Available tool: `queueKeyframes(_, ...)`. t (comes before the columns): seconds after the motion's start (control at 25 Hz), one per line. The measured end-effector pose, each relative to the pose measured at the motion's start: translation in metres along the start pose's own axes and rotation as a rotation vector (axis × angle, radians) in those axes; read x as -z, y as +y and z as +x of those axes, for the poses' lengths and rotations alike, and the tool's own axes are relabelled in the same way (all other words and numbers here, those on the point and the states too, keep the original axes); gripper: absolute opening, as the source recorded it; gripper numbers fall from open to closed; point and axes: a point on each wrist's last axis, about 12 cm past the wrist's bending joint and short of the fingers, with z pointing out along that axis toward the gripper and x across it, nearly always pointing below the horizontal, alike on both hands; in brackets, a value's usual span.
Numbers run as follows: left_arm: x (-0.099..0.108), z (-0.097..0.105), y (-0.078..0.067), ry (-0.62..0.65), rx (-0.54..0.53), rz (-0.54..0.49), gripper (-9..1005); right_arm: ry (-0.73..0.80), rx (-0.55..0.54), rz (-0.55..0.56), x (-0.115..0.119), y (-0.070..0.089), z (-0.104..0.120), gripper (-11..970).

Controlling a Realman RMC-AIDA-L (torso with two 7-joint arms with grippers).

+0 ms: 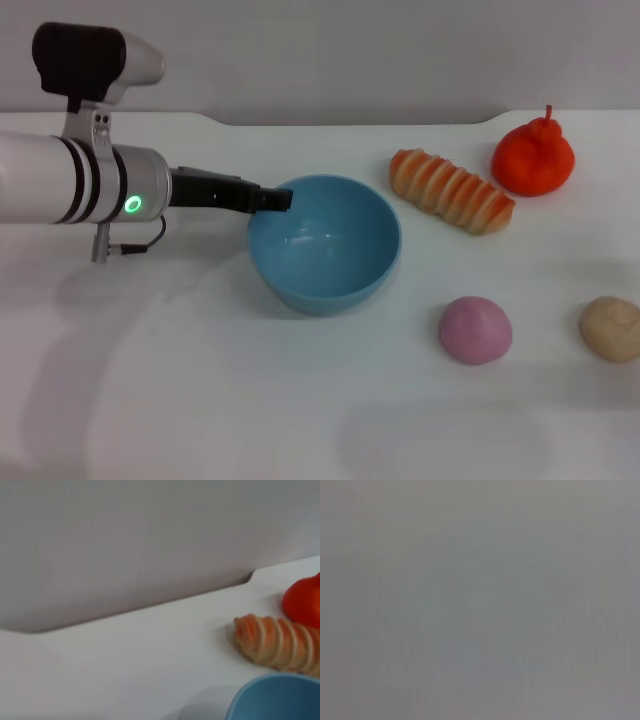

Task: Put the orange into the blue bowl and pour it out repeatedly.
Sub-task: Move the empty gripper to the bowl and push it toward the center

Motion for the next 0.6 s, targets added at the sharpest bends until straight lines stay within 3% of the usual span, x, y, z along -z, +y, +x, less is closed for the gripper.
queueKeyframes(0.6,-0.016,0.021,0.001,0.061,0.027,-0.01,786,0.013,0.0,0.003,0.001,-0.001,0.002,732)
